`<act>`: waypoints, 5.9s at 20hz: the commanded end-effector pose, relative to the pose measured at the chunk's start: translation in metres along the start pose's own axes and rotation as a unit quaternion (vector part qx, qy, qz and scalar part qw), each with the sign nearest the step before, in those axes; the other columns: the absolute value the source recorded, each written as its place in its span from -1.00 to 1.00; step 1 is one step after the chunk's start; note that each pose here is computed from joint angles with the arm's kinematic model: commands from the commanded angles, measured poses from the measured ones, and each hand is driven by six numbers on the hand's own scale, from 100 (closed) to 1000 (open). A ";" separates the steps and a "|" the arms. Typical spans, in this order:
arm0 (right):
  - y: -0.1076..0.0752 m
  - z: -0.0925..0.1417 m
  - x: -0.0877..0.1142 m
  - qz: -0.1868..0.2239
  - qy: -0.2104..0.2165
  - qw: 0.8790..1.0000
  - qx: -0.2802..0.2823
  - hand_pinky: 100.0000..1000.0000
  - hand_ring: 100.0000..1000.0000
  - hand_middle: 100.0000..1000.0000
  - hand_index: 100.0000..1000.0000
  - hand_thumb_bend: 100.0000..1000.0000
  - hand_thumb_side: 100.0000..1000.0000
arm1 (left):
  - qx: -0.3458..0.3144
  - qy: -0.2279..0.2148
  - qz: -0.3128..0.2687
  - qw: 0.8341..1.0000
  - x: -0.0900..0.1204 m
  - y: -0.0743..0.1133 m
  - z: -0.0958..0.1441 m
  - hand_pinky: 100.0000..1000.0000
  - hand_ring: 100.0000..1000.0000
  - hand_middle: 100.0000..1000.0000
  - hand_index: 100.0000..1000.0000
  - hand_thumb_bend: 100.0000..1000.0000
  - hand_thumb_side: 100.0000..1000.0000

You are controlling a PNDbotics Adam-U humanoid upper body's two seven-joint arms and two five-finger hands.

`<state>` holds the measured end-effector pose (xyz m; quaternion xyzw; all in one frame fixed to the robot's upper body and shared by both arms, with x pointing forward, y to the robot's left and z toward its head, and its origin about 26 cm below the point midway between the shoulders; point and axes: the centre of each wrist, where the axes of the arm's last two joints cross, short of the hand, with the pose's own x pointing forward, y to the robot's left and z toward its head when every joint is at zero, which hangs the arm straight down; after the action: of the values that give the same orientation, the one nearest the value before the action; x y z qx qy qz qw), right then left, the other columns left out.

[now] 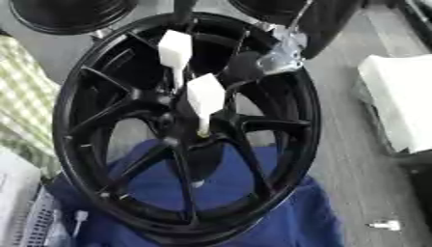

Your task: Pull the pin out of the wheel hub.

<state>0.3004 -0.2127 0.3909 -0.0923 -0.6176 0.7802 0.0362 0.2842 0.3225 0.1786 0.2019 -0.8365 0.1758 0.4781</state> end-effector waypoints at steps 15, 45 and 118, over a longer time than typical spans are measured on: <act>0.007 -0.008 0.000 0.018 0.070 0.997 0.039 0.69 0.64 0.52 0.69 -0.50 -0.18 | 0.003 -0.007 0.000 1.000 0.005 0.003 -0.002 0.09 0.20 0.08 0.41 -0.27 0.05; 0.047 -0.034 -0.028 0.008 0.156 0.985 0.074 0.58 0.50 0.39 0.55 -0.52 -0.07 | 0.004 -0.008 0.012 1.000 0.006 0.000 -0.002 0.09 0.20 0.08 0.40 -0.30 0.08; 0.155 0.236 0.005 -0.152 0.519 0.689 -0.483 0.77 0.63 0.52 0.71 -1.00 -0.46 | 0.039 -0.021 0.003 0.999 0.009 0.010 -0.006 0.10 0.21 0.09 0.40 -0.34 0.06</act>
<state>0.2633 -0.4780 0.2723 -0.3880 -0.7901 0.1763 0.4405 0.2819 0.3305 0.1798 0.2174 -0.8305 0.2146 0.4658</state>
